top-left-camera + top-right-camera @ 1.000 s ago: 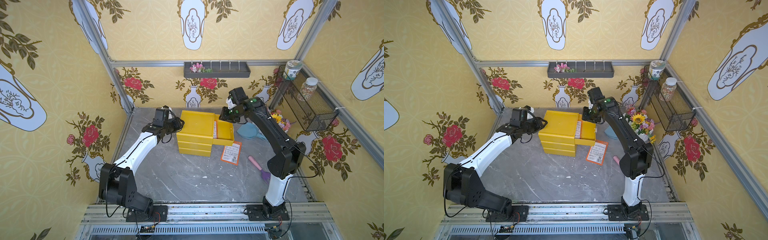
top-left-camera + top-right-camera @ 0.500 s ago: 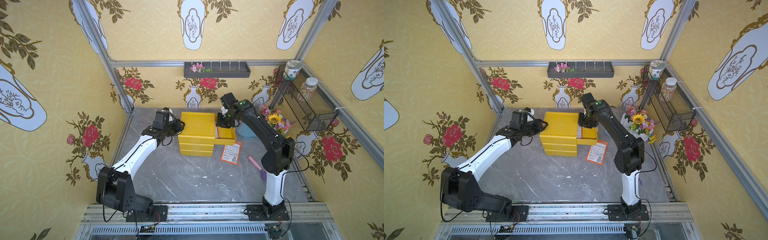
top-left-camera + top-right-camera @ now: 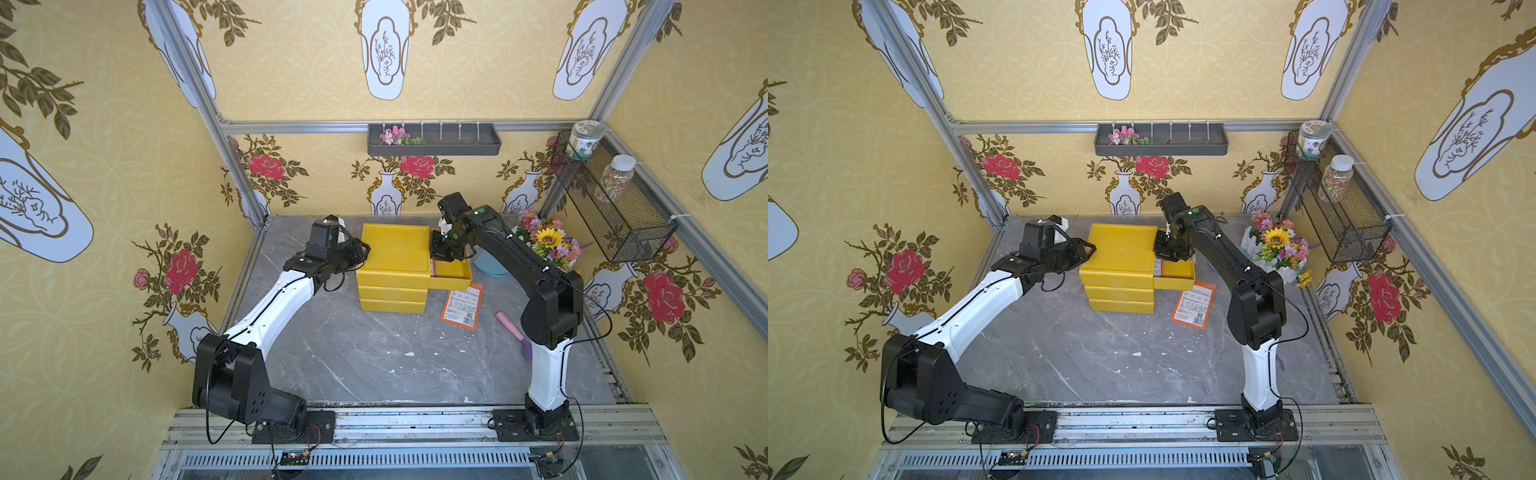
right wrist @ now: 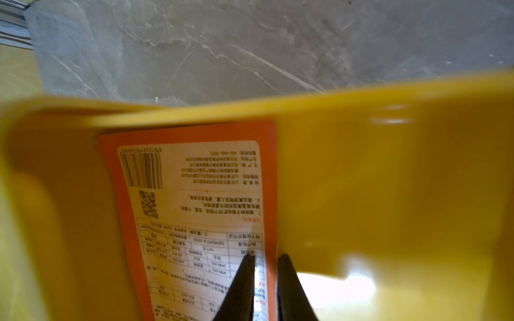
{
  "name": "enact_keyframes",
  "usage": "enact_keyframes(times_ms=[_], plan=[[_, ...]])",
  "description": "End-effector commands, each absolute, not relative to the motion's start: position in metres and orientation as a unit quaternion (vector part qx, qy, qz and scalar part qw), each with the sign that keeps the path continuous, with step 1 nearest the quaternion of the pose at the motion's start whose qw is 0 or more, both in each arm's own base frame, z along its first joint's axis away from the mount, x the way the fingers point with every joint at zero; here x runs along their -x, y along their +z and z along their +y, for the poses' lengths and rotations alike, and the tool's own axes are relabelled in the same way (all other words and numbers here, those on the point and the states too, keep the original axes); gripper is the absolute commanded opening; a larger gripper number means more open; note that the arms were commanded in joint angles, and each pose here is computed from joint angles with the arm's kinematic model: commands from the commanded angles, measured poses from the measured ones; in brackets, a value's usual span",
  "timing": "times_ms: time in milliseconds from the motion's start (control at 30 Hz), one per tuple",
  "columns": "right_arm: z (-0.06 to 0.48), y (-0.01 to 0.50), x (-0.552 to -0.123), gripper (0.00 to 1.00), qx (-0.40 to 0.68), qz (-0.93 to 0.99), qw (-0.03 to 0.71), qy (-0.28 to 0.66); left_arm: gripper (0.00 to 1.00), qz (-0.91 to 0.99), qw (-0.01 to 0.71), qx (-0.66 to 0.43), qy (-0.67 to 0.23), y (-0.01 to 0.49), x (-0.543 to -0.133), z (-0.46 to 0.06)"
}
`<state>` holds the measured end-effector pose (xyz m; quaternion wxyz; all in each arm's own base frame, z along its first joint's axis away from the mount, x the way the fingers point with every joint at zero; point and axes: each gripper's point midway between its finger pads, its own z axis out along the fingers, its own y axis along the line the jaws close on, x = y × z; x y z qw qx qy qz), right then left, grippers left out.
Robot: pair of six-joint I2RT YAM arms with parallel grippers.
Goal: Take the seed bags out of the drawer
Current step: Pick up the seed packet from the drawer.
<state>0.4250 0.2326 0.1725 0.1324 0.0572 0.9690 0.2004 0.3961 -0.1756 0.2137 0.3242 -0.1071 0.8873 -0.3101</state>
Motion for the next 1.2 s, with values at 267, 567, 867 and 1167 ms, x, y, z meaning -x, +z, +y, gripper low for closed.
enact_keyframes(times_ms=[267, 567, 867, 1167], plan=[[0.23, 0.175, -0.424, 0.0, -0.083, 0.963, 0.126, 0.225, 0.44, 0.922, 0.241, 0.11, -0.283, 0.174, -0.363, -0.172], [0.2, 0.229, -0.425, 0.0, -0.062, 0.961, 0.189, 0.193, 0.44, 0.919, 0.25, 0.117, -0.28, 0.177, -0.369, -0.171], [0.151, 0.294, -0.425, 0.0, -0.081, 0.941, 0.264, 0.197, 0.44, 0.921, 0.246, 0.123, -0.275, 0.172, -0.372, -0.17], [0.072, 0.346, -0.426, 0.0, -0.139, 0.908, 0.339, 0.203, 0.44, 0.92, 0.247, 0.13, -0.274, 0.171, -0.373, -0.169]])
